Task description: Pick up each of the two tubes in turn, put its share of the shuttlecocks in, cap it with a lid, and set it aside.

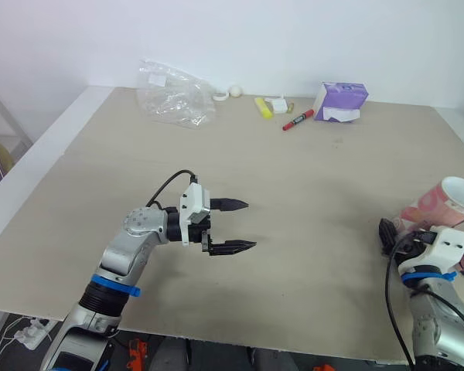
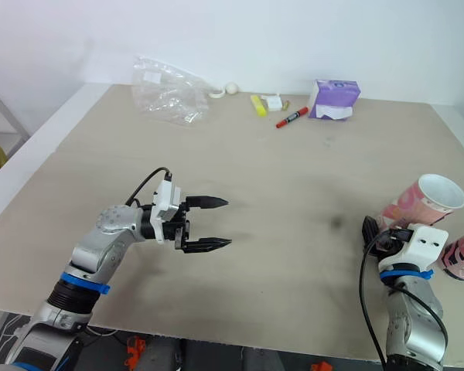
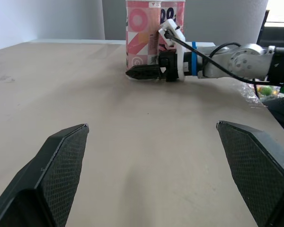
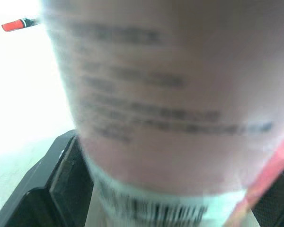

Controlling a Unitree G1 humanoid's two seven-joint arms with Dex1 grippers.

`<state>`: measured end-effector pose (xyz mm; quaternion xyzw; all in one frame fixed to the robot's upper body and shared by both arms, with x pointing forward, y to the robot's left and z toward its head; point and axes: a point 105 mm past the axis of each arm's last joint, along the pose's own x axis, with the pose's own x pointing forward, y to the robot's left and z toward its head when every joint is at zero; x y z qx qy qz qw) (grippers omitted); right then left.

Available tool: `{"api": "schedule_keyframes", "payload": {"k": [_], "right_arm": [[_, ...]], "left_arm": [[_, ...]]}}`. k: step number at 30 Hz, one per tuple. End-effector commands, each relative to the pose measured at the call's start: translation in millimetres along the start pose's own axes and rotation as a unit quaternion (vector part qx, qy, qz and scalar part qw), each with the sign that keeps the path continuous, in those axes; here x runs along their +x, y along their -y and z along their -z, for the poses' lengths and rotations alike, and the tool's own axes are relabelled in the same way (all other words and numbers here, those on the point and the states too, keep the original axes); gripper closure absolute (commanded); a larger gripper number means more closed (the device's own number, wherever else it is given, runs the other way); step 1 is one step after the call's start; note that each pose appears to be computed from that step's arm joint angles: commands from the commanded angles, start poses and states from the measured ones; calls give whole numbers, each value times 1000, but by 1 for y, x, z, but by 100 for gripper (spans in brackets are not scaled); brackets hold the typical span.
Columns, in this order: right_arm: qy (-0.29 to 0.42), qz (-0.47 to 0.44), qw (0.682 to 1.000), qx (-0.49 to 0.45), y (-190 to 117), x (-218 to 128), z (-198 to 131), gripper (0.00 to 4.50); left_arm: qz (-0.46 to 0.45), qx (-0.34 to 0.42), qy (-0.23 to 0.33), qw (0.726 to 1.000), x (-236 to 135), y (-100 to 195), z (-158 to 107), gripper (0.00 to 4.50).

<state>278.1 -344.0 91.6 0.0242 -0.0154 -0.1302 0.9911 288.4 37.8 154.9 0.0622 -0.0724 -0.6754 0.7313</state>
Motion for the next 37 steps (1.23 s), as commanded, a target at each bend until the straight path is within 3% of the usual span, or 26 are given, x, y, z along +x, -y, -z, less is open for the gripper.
{"api": "schedule_keyframes", "payload": {"k": [1, 10, 17, 25, 29, 37], "right_arm": [[19, -3, 1000, -8, 0, -9, -14, 9], [-3, -5, 1000, -24, 11, -47, -15, 9], [-29, -127, 989, -76, -9, -73, -20, 9], [-27, -384, 918, -96, -83, -83, -30, 9], [-12, -506, 857, -103, -130, -84, -27, 9], [-3, -541, 834, -109, -134, -65, -27, 9]], "left_arm": [[5, 14, 3, 1000, 1, 0, -3, 0], [9, 13, -2, 1000, 2, -3, 1, 0], [-7, 16, -18, 1000, -2, -8, 9, 0], [-22, 14, -21, 999, -10, -9, 10, 0], [-43, 29, -60, 997, -28, -7, 18, 0], [-76, 37, -113, 990, -46, -10, 30, 0]]}}
